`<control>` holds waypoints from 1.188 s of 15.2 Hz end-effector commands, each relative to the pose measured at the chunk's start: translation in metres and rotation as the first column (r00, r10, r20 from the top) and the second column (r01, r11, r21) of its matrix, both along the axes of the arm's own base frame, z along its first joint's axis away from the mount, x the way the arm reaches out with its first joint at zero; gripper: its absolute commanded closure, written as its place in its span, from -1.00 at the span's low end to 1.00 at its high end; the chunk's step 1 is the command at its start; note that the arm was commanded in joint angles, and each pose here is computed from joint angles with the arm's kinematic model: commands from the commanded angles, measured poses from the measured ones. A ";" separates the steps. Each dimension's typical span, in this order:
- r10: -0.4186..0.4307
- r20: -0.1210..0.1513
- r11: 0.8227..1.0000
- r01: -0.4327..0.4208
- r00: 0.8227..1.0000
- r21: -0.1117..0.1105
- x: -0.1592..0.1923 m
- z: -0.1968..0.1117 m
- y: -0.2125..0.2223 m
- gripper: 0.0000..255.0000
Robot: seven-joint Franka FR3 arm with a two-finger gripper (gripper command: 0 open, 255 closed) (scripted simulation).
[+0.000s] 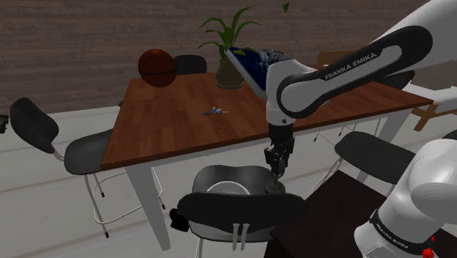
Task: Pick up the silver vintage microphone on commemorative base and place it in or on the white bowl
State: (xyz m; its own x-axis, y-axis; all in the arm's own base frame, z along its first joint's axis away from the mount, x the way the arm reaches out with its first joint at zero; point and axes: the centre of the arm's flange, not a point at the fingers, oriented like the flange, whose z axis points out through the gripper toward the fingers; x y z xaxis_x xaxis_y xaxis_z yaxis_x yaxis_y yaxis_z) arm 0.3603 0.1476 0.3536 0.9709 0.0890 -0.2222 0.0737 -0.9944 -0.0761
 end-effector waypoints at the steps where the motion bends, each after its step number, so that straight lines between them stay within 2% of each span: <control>1: 0.000 0.000 1.000 0.000 1.000 0.000 0.000 0.011 0.000 1.00; 15: 0.000 0.000 1.000 0.000 1.000 0.000 0.000 0.082 0.000 1.00; 18: 0.000 0.000 1.000 0.000 1.000 0.000 0.009 0.092 0.037 1.00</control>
State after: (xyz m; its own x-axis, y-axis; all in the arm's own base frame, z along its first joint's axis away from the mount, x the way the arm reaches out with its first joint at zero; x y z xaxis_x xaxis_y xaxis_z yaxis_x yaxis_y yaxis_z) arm 0.3680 0.1720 0.4438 0.9709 0.0894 -0.2222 0.0742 -0.9943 -0.0759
